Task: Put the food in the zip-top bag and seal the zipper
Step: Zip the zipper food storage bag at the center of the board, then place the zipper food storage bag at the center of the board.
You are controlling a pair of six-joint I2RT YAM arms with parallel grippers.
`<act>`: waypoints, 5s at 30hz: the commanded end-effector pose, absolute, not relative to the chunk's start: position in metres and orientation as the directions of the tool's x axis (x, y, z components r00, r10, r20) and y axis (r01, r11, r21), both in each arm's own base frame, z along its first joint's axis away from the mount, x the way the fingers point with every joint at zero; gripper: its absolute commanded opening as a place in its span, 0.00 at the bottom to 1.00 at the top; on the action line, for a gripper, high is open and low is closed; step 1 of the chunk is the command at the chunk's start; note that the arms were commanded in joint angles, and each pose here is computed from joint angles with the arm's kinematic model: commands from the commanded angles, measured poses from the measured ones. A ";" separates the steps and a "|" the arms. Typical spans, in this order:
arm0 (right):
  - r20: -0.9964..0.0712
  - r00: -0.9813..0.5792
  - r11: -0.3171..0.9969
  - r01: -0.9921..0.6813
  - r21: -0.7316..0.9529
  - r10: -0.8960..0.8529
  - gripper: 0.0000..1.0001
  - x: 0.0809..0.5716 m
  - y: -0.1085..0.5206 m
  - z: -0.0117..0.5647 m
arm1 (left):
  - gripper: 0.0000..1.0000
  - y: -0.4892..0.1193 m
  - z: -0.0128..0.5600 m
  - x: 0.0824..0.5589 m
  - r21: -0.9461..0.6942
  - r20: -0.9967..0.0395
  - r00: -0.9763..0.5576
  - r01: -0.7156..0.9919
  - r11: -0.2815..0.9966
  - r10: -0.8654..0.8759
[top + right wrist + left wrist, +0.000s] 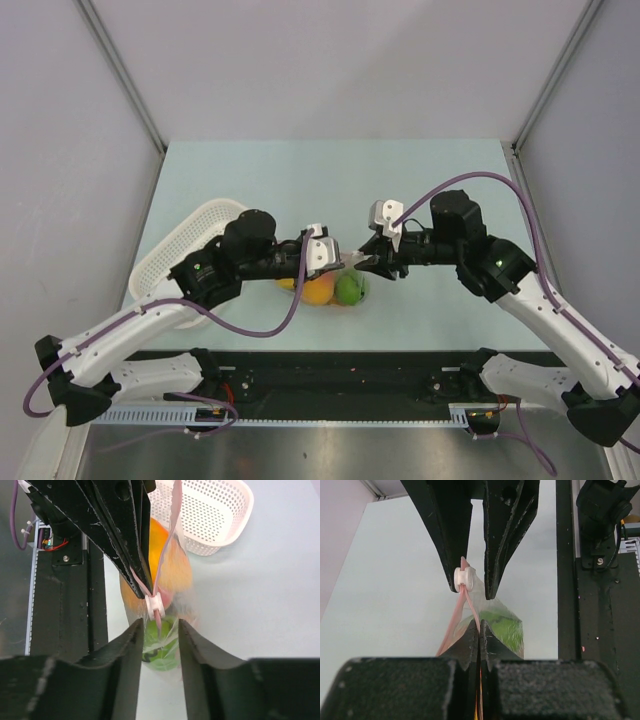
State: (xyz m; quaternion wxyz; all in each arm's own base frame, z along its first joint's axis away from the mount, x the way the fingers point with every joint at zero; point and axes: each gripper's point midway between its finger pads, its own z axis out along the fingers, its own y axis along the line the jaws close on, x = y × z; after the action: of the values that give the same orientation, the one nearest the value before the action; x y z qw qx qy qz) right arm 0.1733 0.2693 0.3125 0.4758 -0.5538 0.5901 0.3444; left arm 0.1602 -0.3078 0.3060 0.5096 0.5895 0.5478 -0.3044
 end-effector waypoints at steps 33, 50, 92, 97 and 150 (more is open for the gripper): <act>-0.958 0.092 0.255 -0.953 -0.164 -0.273 0.00 0.190 0.271 0.334 | 0.50 -0.331 0.362 0.168 0.283 -0.936 0.249 0.953 0.108 0.248; -0.959 0.090 0.284 -0.944 -0.168 -0.268 0.00 0.191 0.267 0.338 | 0.13 -0.323 0.341 0.176 0.258 -0.934 0.208 0.955 0.148 0.290; -0.972 -0.013 0.506 -0.856 -0.111 -0.234 0.00 0.224 0.212 0.347 | 0.09 -0.207 0.285 0.200 0.327 -0.856 0.118 0.878 0.351 0.504; -0.970 -0.017 0.523 -0.845 -0.116 -0.242 0.00 0.226 0.205 0.347 | 0.09 -0.188 0.278 0.203 0.366 -0.829 0.118 0.854 0.370 0.546; -0.833 -0.189 0.373 -0.928 -0.023 -0.521 0.00 0.315 0.191 0.159 | 0.00 -0.226 0.170 0.271 0.122 -0.822 -0.117 0.919 0.374 0.557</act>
State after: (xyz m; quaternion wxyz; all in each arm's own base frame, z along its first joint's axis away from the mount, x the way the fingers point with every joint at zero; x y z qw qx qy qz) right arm 0.3600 0.1920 0.2014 0.4736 -0.4636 0.7155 0.2212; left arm 0.3029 -0.2239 0.1860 0.4397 0.4955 0.7267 -0.1817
